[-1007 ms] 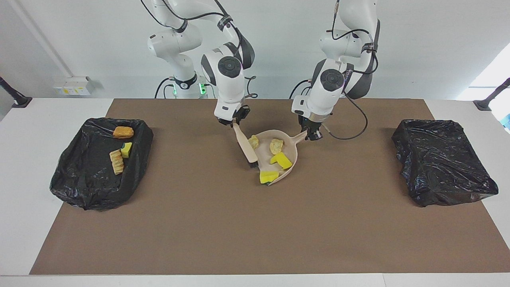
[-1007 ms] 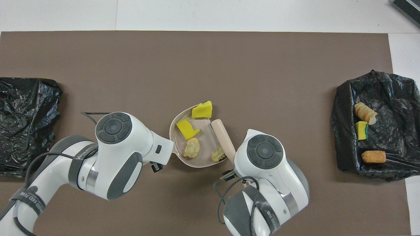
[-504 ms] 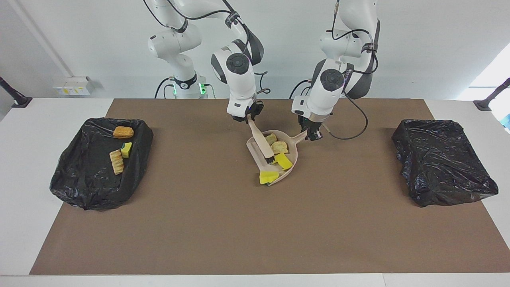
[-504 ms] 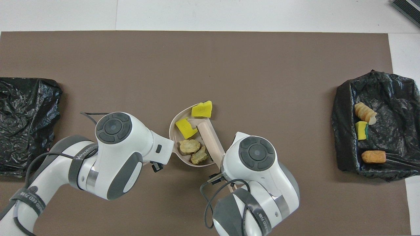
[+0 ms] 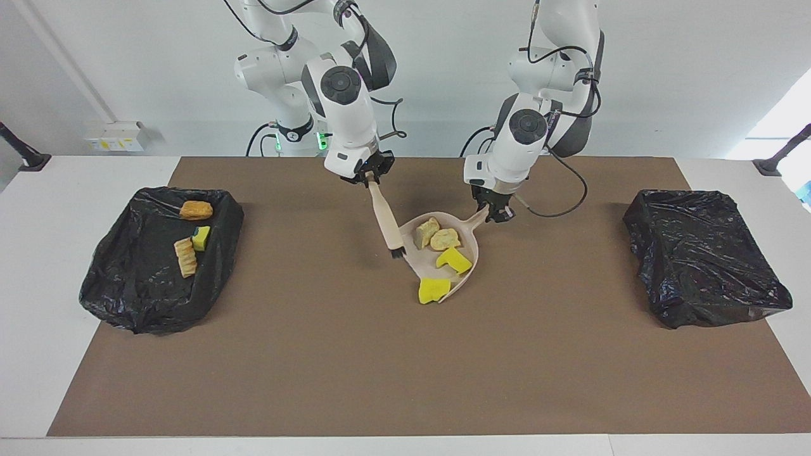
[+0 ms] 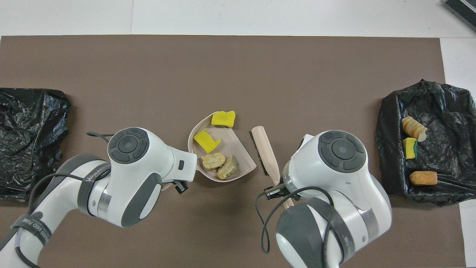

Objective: Sweep and dump trash in bin
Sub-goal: 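Carry the loaded dustpan to the bin nearest the left arm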

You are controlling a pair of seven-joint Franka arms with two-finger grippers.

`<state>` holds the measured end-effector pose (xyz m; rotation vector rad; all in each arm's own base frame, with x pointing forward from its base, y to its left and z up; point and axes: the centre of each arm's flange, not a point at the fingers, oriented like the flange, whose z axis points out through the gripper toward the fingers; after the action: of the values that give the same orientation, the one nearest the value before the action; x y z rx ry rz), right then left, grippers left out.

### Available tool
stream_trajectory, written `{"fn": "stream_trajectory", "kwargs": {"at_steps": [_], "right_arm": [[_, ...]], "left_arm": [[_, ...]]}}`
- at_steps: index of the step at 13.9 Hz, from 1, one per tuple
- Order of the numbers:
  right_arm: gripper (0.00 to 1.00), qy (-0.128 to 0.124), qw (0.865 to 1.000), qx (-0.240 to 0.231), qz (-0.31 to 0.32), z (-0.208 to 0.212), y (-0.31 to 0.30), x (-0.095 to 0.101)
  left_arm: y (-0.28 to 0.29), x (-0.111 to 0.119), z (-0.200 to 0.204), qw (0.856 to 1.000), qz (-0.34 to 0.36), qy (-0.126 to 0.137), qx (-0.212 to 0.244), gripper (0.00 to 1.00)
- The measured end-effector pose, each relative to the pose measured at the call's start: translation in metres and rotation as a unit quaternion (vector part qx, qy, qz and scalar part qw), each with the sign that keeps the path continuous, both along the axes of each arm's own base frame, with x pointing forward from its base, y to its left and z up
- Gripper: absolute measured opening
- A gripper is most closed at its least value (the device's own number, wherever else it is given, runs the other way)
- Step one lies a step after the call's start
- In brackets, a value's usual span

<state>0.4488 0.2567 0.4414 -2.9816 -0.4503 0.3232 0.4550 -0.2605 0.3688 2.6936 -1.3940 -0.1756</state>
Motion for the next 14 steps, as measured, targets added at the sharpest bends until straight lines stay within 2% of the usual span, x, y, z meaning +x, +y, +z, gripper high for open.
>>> {"fn": "stream_trajectory", "kwargs": {"at_steps": [2, 4, 9, 10, 12, 14], "right_arm": [[0.26, -0.003, 1.0, -0.002, 0.01, 0.0, -0.001, 0.0], [0.26, -0.001, 1.0, -0.002, 0.018, -0.003, -0.003, -0.001], [0.26, 0.003, 1.0, -0.004, 0.018, -0.007, -0.008, -0.002], [0.26, 0.004, 1.0, -0.005, 0.019, -0.008, -0.008, -0.004], [0.26, 0.005, 1.0, -0.009, 0.014, -0.013, -0.003, -0.011], [0.26, -0.007, 1.0, -0.015, -0.014, -0.021, 0.023, -0.026]], "left_arm": [[0.006, 0.005, 0.005, 0.999, 0.045, -0.005, 0.001, 0.32], [0.02, 0.014, 0.018, 0.997, 0.08, -0.021, -0.004, 0.32], [0.103, 0.042, 0.09, 0.982, 0.167, -0.084, -0.022, 0.32], [0.121, 0.045, 0.102, 0.979, 0.184, -0.086, -0.021, 0.32], [0.163, 0.051, 0.125, 0.975, 0.212, -0.071, -0.013, 0.32], [0.212, 0.059, 0.151, 0.977, 0.203, -0.063, -0.011, 0.32]]}}
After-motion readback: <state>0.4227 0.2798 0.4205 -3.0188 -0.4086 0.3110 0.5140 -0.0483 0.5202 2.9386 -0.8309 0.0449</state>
